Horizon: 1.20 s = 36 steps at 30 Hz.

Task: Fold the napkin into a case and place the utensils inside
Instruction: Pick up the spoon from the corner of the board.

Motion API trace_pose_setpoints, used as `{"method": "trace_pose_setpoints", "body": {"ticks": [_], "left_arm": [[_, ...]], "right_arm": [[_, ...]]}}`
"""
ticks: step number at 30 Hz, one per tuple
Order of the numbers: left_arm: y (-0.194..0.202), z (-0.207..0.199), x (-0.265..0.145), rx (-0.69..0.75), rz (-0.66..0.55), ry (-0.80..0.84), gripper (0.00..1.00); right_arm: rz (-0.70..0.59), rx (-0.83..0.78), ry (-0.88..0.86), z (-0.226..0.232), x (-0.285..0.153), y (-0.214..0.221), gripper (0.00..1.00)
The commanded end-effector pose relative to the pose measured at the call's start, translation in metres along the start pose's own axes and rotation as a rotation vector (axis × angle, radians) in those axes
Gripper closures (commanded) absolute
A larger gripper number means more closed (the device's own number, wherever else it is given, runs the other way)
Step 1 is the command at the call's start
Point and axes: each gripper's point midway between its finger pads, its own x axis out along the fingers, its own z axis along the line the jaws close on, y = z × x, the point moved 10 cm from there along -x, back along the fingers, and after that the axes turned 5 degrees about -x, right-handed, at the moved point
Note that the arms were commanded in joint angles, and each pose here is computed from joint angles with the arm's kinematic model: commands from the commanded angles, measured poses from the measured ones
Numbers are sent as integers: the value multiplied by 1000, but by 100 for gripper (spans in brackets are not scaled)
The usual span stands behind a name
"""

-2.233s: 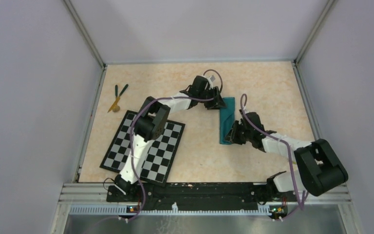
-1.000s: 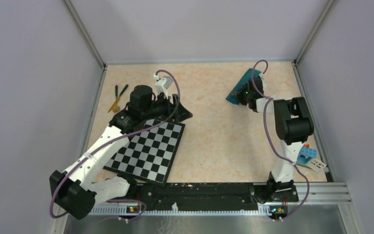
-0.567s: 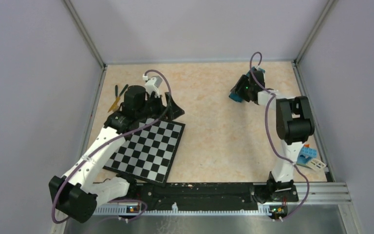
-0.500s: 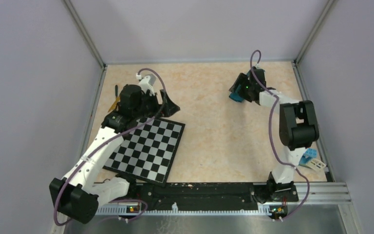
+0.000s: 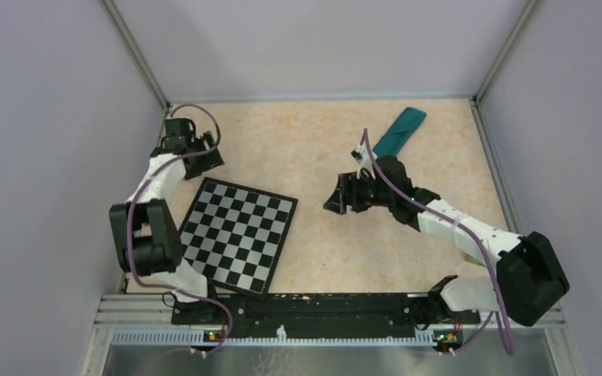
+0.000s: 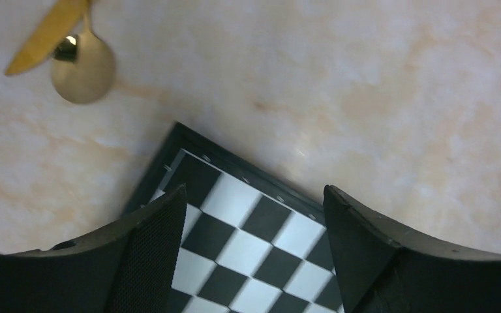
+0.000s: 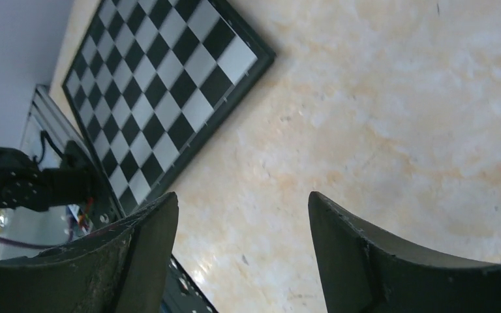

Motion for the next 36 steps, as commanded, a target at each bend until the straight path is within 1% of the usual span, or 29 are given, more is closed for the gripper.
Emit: {"method": "trace_pose_setpoints", "body": {"ticks": [1, 2, 3, 6, 10, 13, 17, 21, 23, 26, 28, 30, 36], "left_arm": [[-32, 35, 26, -49, 74, -37, 20], [-34, 43, 32, -102, 83, -56, 20], [-35, 52, 37, -189, 94, -67, 22], [-34, 65, 46, -362, 98, -80, 25], [-29, 82, 40, -577, 16, -77, 29], [-29, 89, 36, -677, -73, -45, 30], [-28, 98, 41, -823, -112, 5, 33], [-30, 107, 49, -892, -188, 48, 33], [-31, 110, 58, -912, -182, 54, 34], [-33, 112, 67, -938, -190, 70, 41], [-32, 115, 72, -952, -189, 59, 45], [-31, 116, 74, -958, -190, 44, 46], [-17, 123, 74, -1004, -183, -63, 47]], "right_arm": [[3, -70, -18, 1, -21, 6, 28], [11, -81, -9, 0, -24, 8, 28], [10, -84, -3, 0, -27, 9, 28], [-19, -86, -47, 5, -32, 10, 28], [-34, -87, -43, 4, -32, 9, 28], [-33, -84, -36, 2, -32, 10, 28], [-35, -81, -24, -1, -31, 11, 28], [-44, -70, -5, -6, -31, 10, 28], [-45, -62, -1, -9, -31, 9, 28], [-46, -52, 5, -12, -31, 9, 28], [-44, -46, 8, -14, -31, 9, 28], [-47, -39, 10, -15, -32, 8, 28], [-58, -23, 19, -20, -33, 5, 28]]}}
